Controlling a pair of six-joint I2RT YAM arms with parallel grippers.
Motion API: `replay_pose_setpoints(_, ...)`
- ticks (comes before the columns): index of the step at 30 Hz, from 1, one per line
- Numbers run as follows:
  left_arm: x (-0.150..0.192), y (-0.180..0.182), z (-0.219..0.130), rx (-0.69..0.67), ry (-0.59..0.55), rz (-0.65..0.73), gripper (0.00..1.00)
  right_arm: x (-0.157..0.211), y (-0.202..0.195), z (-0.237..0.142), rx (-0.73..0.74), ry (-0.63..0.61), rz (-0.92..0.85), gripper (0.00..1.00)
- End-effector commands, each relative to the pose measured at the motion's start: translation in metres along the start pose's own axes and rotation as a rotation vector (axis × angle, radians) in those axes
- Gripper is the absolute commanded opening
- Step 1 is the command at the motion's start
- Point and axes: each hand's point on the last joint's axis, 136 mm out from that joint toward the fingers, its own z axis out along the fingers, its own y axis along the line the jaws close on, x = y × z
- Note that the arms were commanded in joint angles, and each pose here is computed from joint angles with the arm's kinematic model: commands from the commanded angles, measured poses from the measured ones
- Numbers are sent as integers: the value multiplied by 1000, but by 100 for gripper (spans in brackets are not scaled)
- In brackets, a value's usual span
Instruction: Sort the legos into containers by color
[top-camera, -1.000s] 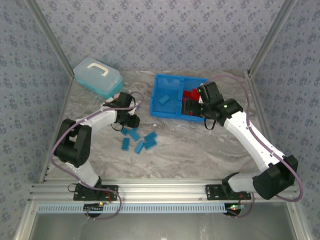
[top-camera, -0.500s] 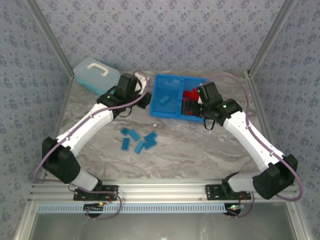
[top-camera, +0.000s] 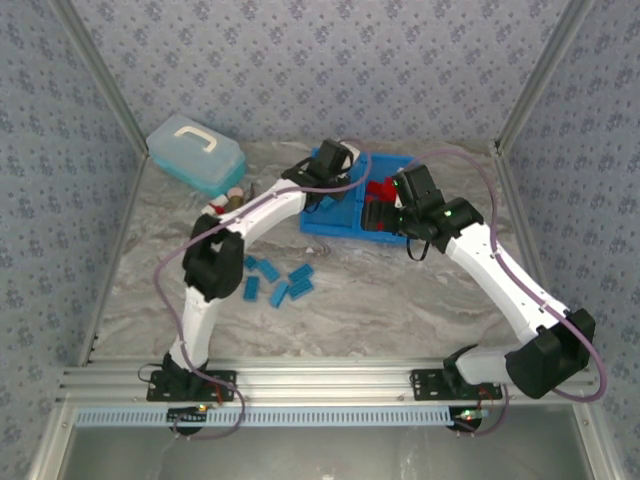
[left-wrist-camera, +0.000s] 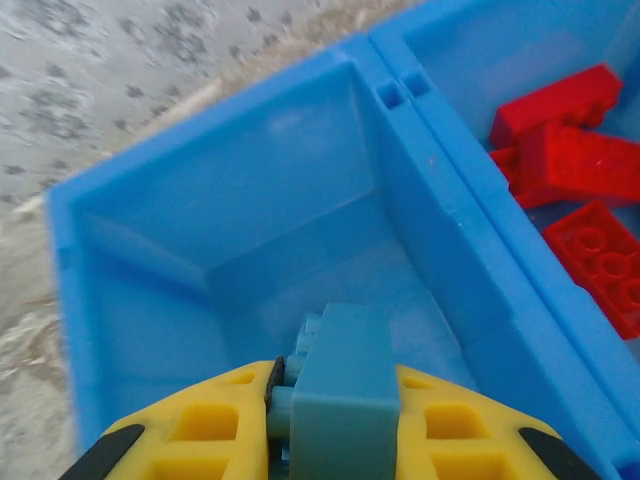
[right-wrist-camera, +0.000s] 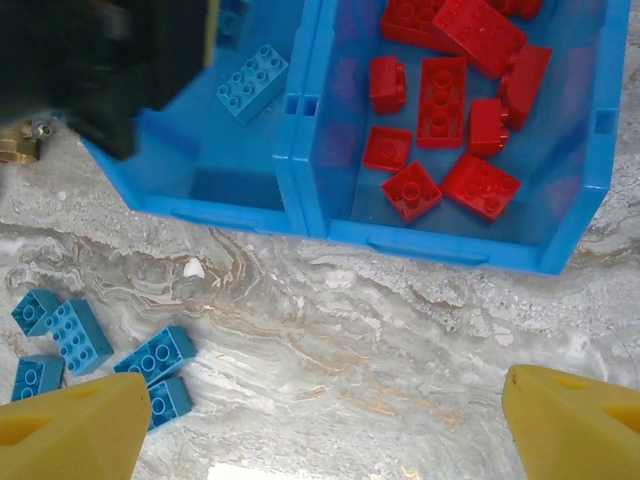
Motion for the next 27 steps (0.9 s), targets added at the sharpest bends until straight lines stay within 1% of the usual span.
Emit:
replay_pose_setpoints(1,-20,-3,7,-8,-13,6,25,-3,-1,-6,16,-8,5,94)
replay_pose_setpoints(4,-16,-6,24,-18,10,-10,33,-2,-2,-9,15,-10,6,94)
replay_pose_setpoints(6,-16,-8,29,-12,10,-19,50,-1,-3,-11,17,-10,5,94)
replay_pose_setpoints(8,-18,-9,27,-2,3,-27,61,-2,-4,-14,19,-17,5,94)
replay_pose_setpoints(10,-21,-9,22,3,-5,-27,67,-2,-5,-16,22,-20,5,94)
replay_pose_setpoints(11,-23,-9,18,8,-8,-24,68,-2,-4,-17,19,-23,6,94)
replay_pose_setpoints(14,-34,-8,-5,30,-31,-24,68,-4,-3,-18,15,-29,5,94)
replay_pose_setpoints(16,-46,-8,-33,49,-69,-28,68,-5,-3,-18,15,-32,7,94)
replay_pose_setpoints(19,-60,-7,-89,91,-149,-36,68,-4,-4,-16,19,-32,8,94)
replay_pose_setpoints(21,-44,-10,-120,148,-152,-17,68,-2,-3,-14,12,-30,9,94)
replay_pose_setpoints(23,-19,-20,-147,231,-122,39,69,-1,-3,-12,6,-24,9,94)
replay_pose_setpoints(25,14,-30,-166,297,-50,100,69,0,-1,-11,-1,-23,6,94)
replay_pose_setpoints(27,55,-36,-183,315,41,145,69,1,1,-10,-9,-22,4,94)
